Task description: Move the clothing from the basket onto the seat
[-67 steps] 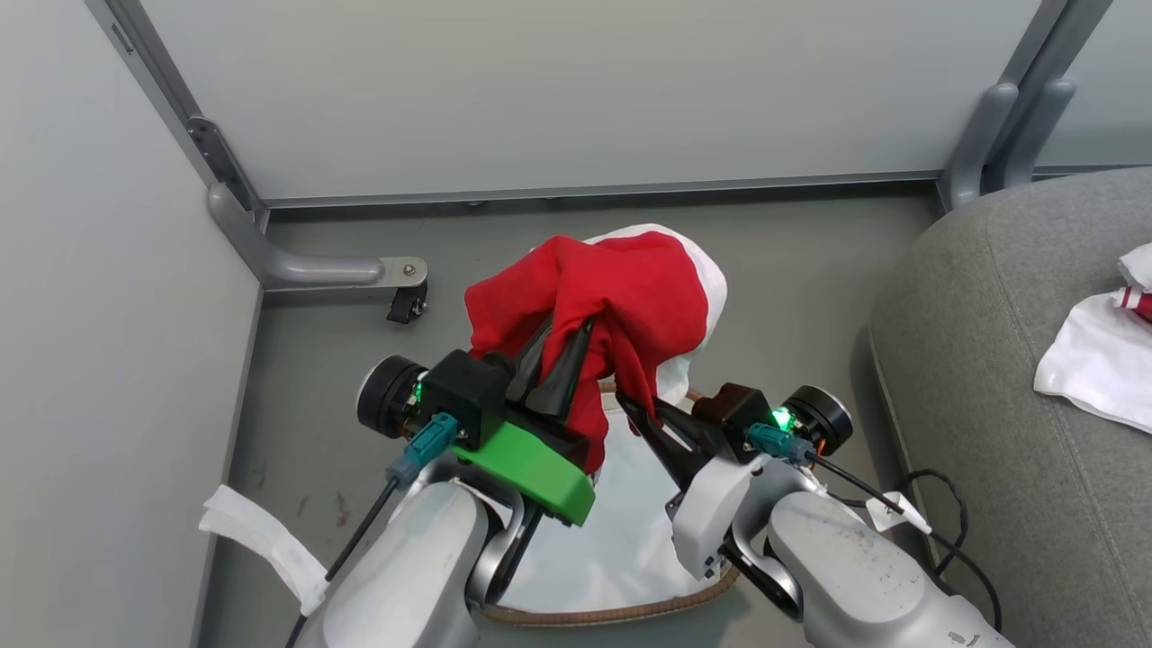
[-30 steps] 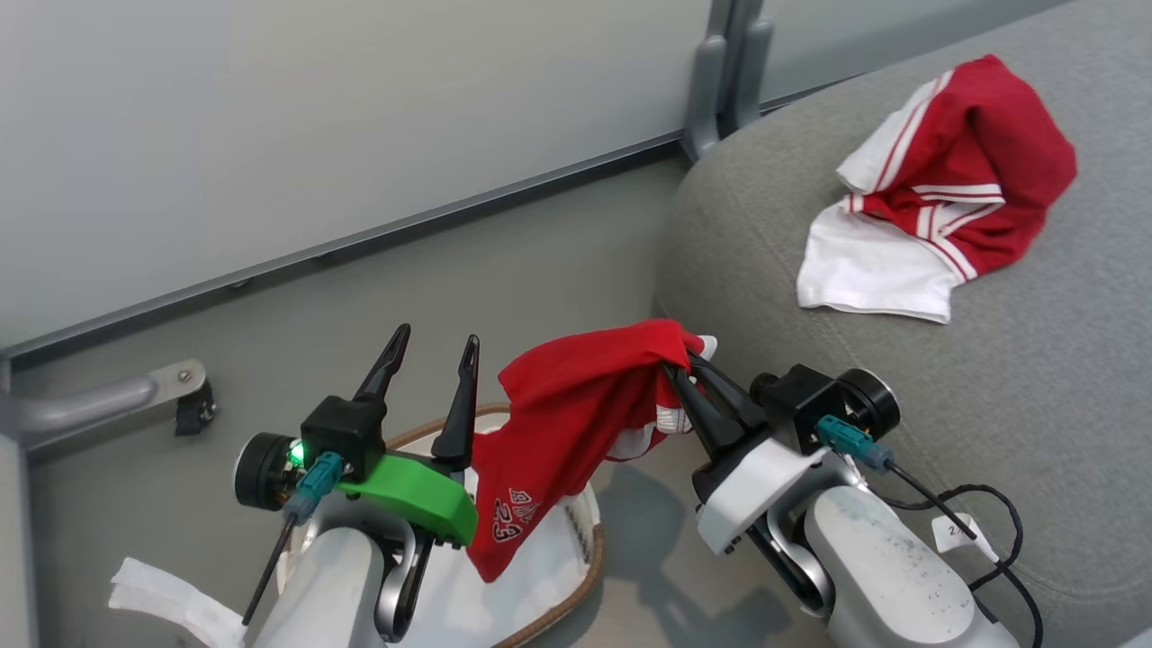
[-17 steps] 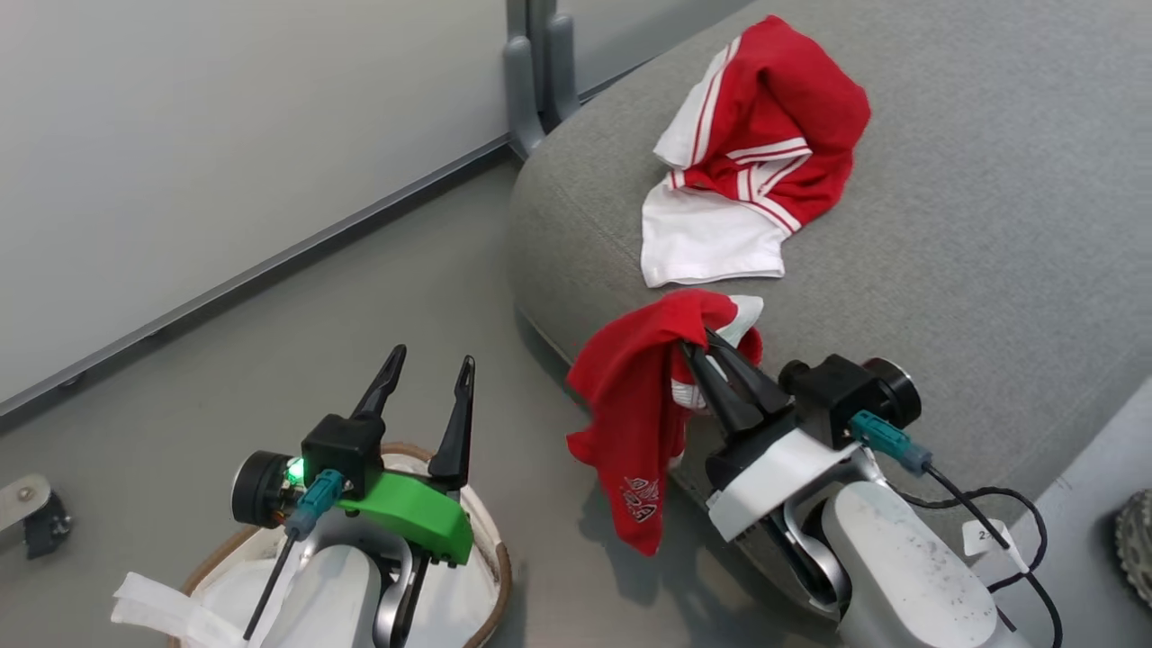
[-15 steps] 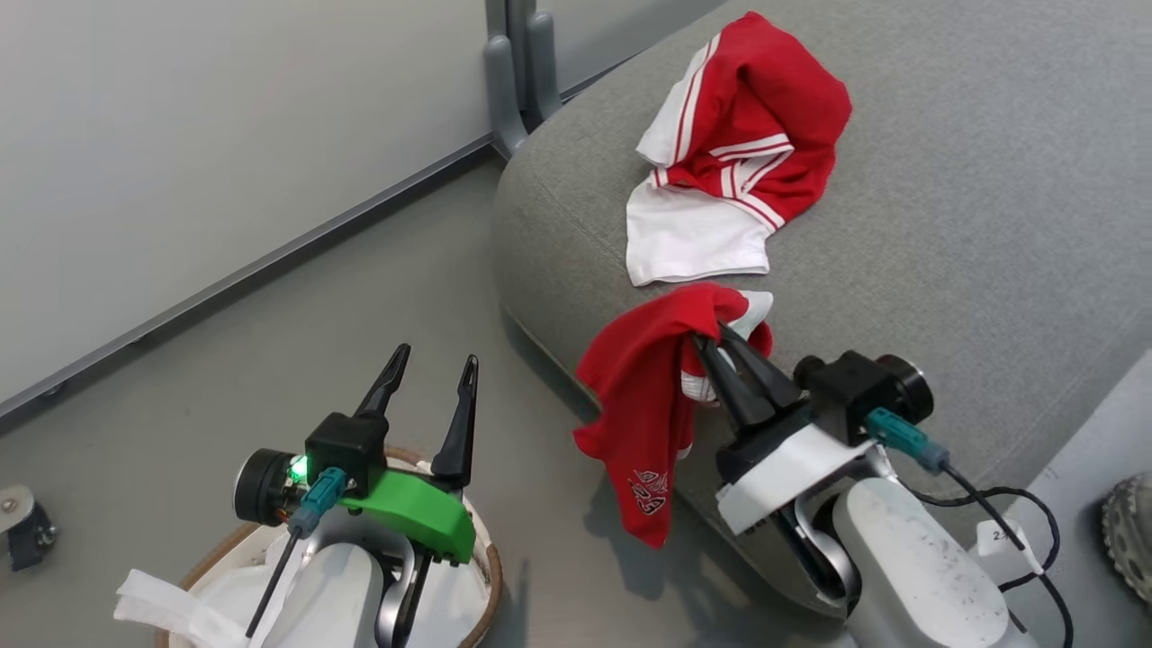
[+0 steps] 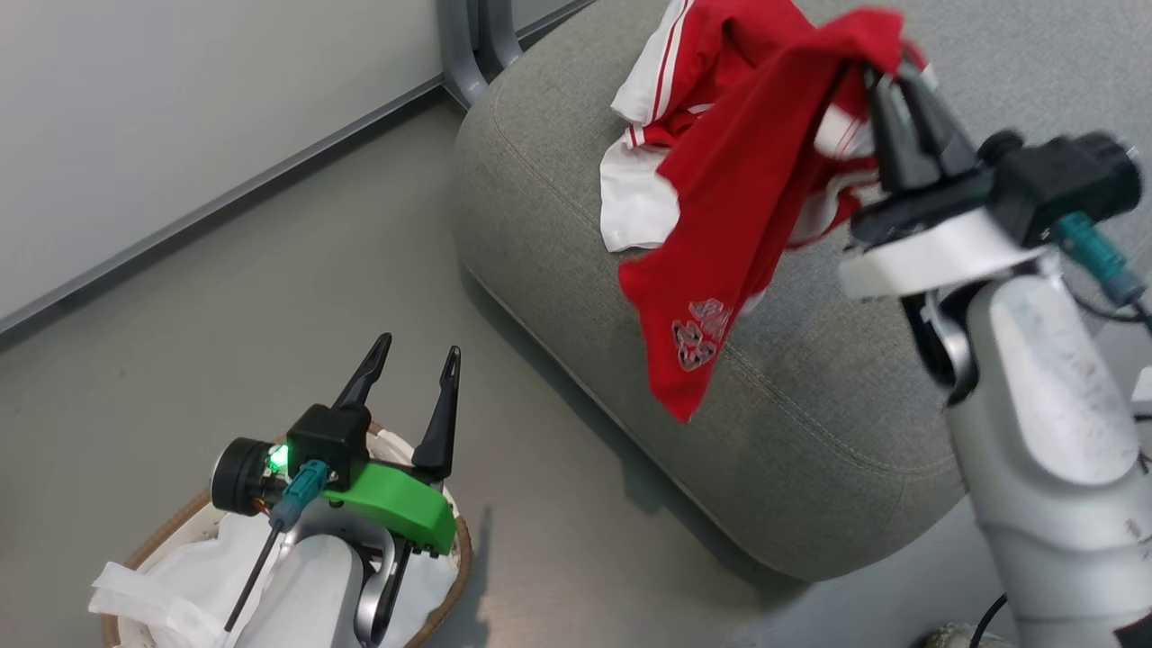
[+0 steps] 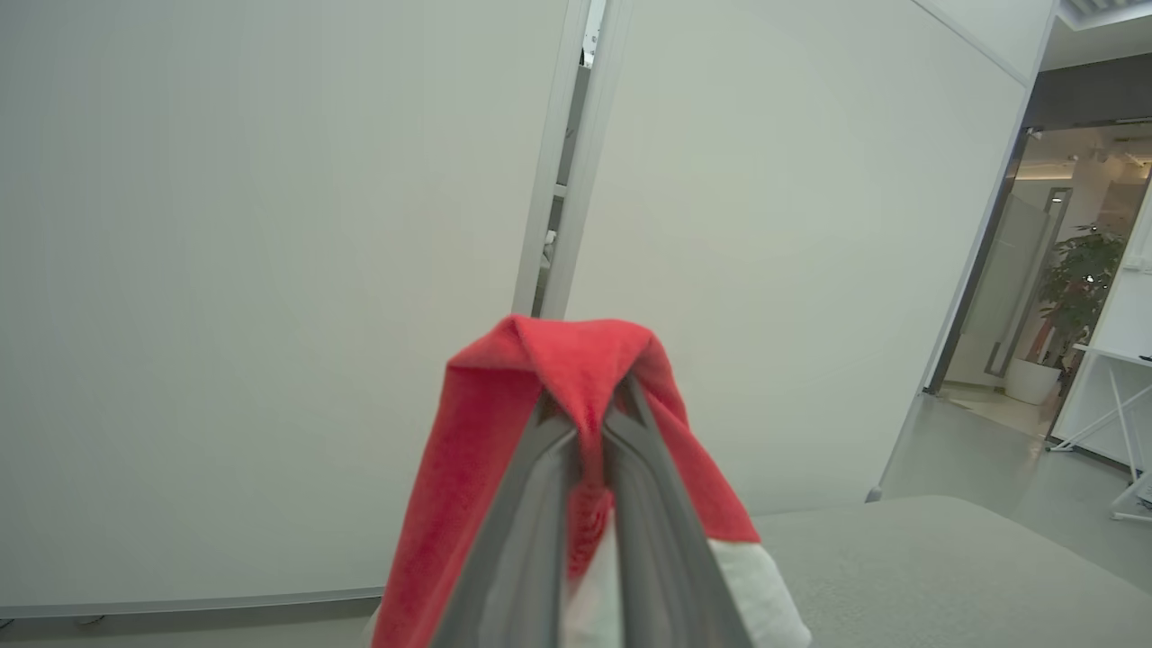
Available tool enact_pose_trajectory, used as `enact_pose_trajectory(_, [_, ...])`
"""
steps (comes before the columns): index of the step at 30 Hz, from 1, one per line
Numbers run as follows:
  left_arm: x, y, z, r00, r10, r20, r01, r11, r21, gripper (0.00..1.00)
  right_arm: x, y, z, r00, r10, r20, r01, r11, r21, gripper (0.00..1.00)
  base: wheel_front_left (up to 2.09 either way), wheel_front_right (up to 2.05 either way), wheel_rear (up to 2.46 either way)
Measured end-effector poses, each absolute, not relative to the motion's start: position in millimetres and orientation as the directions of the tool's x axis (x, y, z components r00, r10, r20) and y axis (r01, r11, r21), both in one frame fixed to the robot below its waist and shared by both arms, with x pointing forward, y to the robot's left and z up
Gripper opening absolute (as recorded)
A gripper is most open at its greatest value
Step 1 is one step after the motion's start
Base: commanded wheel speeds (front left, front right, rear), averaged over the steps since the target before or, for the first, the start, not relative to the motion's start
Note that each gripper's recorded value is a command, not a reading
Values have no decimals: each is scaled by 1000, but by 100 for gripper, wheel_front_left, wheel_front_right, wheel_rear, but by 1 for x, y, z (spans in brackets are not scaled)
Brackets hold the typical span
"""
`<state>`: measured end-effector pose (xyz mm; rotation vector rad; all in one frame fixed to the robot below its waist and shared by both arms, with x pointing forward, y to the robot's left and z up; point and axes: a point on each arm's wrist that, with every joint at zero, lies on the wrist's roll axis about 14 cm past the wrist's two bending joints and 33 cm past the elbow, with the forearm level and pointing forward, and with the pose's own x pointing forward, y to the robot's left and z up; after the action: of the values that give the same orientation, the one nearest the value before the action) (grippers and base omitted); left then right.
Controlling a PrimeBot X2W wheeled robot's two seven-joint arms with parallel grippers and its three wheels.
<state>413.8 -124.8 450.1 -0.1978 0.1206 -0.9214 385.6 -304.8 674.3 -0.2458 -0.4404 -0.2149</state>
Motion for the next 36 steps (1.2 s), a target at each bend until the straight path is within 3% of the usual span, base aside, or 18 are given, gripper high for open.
enact_pose_trajectory(8, [426,-122,430,591,-806,-31,779,580,-237,100,416,-351,749,830,-141,540,386,843,-375,0,0,0,0])
enact_pose_trajectory(16, [449,-122,415,580,-814,-15,788,566,-242,100,459,-394,766,828,-198,525,477,741,-472,0,0,0,0])
enact_pose_trajectory(23, [463,-122,397,567,-824,-6,793,548,-265,100,509,-414,705,872,-276,404,462,738,-492,0,0,0,0])
enact_pose_trajectory(28, [472,-111,371,581,-813,-38,774,566,-284,100,541,-413,624,913,-315,259,405,778,-481,0,0,0,0])
enact_pose_trajectory(36, [484,-90,333,604,-791,-93,740,601,-302,100,539,-413,484,916,-402,-7,361,829,-427,0,0,0,0])
